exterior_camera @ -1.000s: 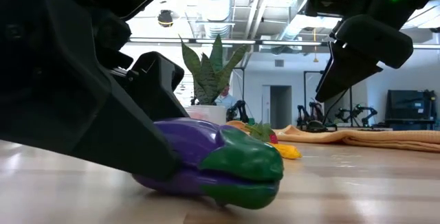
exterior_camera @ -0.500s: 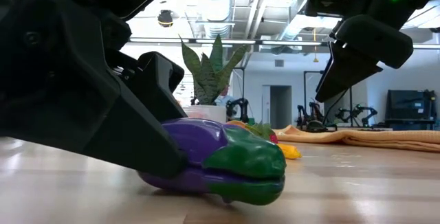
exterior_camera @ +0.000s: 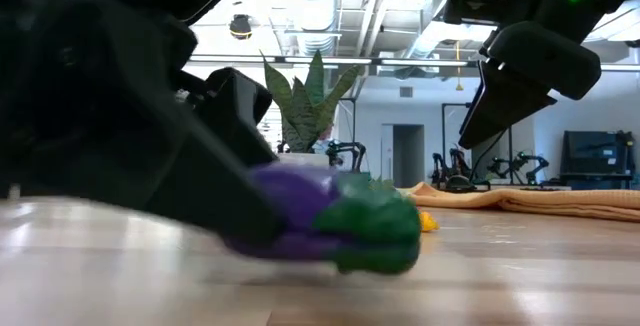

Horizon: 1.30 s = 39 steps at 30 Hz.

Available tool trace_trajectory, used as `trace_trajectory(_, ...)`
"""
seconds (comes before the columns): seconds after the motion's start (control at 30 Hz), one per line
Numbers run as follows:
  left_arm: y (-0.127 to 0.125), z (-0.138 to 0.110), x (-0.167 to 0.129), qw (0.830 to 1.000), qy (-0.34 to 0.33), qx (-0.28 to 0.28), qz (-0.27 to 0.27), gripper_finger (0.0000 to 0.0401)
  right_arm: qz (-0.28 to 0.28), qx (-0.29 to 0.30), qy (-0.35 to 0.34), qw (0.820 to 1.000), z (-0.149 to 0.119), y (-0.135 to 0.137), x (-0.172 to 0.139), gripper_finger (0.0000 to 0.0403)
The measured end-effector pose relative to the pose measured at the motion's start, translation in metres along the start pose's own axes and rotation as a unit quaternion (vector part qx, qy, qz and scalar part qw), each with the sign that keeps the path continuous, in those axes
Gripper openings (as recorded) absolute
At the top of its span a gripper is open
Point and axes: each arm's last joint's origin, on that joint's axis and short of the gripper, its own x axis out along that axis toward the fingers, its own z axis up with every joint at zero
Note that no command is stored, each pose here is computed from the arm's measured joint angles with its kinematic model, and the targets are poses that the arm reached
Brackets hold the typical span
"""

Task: Pick and placing Produce into tupperware
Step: Put the eggplant into the transparent bin

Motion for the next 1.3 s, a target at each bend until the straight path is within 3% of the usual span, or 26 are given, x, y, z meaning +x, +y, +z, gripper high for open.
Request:
trace_trajectory(0.27, 0.012, 0.021, -0.012, 0.999, -0.008, 0.028, 0.022, 0.0165, 0.000, 0.000, 0.000, 1.000, 0.000, 0.000, 0.000, 0.0214)
trace_trajectory(0.53, 0.037, 0.050, -0.048, 0.986, 0.031, 0.087, 0.137, 0.0165, -0.001, -0.001, 0.000, 1.000, 0.000, 0.000, 0.000, 0.0214)
trace_trajectory(0.67, 0.055, 0.062, -0.070, 0.975, 0.058, 0.101, 0.191, 0.0165, -0.001, -0.001, 0.001, 1.000, 0.000, 0.000, 0.000, 0.0214)
trace_trajectory(0.9, 0.093, 0.065, -0.098, 0.940, 0.135, 0.099, 0.297, 0.0165, -0.001, -0.001, 0.001, 1.000, 0.000, 0.000, 0.000, 0.0214)
trace_trajectory(1.1, 0.131, 0.057, -0.102, 0.914, 0.200, 0.076, 0.345, 0.0165, 0.000, 0.000, 0.000, 1.000, 0.000, 0.000, 0.000, 0.0214)
trace_trajectory(1.3, 0.162, 0.053, -0.101, 0.901, 0.226, 0.043, 0.367, 0.0165, 0.000, 0.000, 0.000, 1.000, 0.000, 0.000, 0.000, 0.0214)
